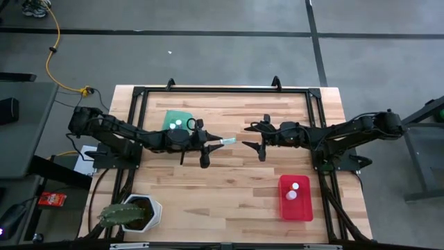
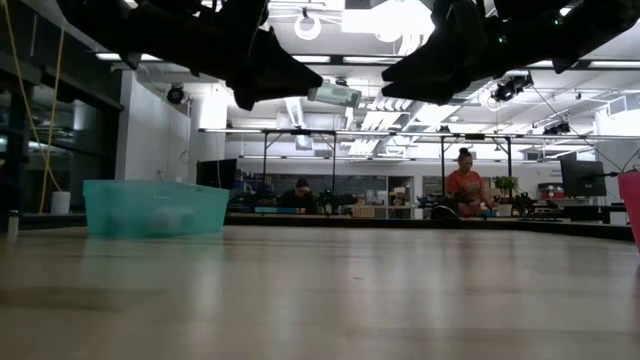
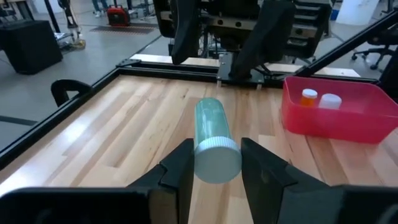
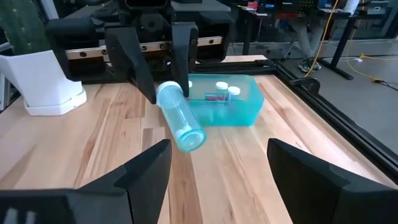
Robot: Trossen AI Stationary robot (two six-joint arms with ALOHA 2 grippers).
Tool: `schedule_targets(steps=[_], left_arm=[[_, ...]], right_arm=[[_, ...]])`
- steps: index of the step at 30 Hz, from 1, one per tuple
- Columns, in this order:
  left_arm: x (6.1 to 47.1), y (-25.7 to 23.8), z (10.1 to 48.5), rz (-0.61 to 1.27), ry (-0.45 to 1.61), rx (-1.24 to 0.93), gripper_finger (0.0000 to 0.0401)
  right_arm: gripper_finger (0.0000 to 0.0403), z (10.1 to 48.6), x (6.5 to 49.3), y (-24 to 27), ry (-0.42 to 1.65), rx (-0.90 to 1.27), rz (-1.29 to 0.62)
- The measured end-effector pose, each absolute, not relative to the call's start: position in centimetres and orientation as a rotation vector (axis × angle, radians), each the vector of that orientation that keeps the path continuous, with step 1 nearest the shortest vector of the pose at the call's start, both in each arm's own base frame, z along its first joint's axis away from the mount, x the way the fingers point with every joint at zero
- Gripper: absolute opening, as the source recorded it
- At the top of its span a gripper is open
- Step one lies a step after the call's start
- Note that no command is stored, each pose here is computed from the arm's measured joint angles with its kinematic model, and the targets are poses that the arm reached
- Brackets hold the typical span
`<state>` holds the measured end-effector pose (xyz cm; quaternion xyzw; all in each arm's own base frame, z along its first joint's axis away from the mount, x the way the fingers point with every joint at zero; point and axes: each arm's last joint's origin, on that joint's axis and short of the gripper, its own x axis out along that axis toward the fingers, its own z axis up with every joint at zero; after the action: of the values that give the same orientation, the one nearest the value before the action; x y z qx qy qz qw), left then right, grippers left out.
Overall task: Pick and place medicine bottles into bin by pill shape (circle, oval)
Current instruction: Put the blue tablet bottle into the red bin
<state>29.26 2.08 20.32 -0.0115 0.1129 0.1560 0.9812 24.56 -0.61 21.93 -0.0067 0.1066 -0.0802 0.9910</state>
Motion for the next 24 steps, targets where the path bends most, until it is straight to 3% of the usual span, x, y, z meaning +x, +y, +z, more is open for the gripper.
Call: schedule_targets(steps=[24], left_arm=[[29.28, 1.94, 20.26, 0.271, 0.231, -0.053, 0.0105]], right_arm=[[0.0259, 21.71, 25.13, -0.46, 0.183, 0.036, -0.112]])
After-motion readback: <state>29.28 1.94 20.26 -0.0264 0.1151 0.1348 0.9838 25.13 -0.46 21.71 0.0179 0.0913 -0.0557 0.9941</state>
